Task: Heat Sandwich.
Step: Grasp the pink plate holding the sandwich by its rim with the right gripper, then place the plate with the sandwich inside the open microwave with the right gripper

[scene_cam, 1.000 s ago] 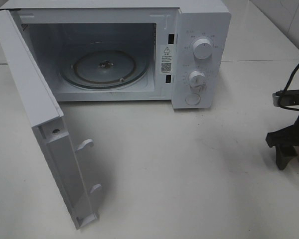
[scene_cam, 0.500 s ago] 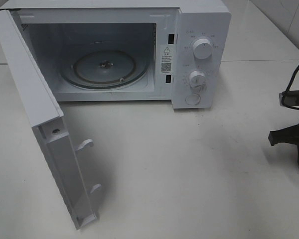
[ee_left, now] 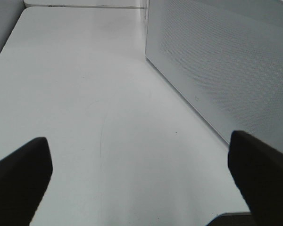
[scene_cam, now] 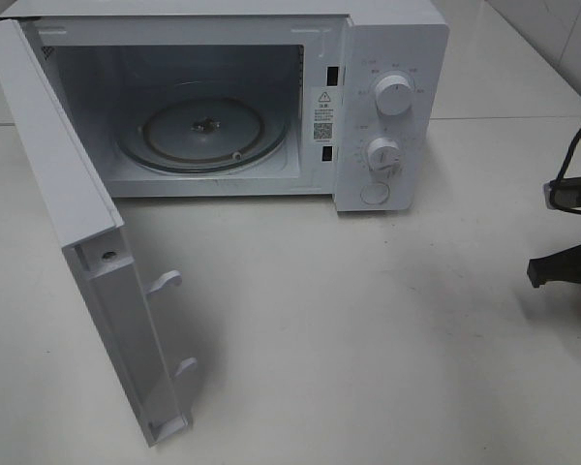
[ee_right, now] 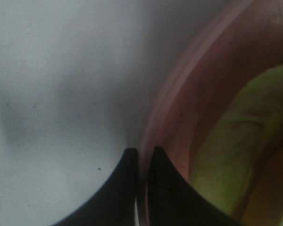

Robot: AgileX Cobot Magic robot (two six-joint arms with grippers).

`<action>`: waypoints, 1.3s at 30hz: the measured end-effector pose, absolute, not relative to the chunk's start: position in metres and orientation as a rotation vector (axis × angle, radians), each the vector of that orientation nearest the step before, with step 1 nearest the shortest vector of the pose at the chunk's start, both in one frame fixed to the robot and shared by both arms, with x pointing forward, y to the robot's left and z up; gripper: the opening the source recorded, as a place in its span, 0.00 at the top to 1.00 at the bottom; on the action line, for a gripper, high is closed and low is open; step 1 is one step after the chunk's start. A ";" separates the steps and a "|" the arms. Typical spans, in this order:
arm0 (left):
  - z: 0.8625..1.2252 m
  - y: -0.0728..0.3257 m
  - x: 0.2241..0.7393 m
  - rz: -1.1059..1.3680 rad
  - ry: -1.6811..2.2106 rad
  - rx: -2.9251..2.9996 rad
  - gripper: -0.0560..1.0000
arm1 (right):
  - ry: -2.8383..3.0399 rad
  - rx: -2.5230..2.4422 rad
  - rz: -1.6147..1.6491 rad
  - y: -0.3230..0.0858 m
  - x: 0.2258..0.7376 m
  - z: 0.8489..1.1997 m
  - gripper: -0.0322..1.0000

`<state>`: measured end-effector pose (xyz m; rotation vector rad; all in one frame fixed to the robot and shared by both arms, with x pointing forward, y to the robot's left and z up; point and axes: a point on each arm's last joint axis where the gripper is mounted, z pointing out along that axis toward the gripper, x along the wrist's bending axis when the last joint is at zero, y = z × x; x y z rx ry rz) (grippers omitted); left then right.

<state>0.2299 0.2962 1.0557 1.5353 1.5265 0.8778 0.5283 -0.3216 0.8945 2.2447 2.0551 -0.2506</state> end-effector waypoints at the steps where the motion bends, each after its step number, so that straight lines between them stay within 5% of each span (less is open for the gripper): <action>1: 1.056 0.296 0.230 0.878 1.526 1.535 0.04 | 2.055 2.245 -0.251 -0.322 0.528 0.894 0.92; 39: 1.056 0.296 0.230 0.878 1.526 1.535 0.04 | 2.250 1.896 -0.292 -0.251 0.490 0.973 0.94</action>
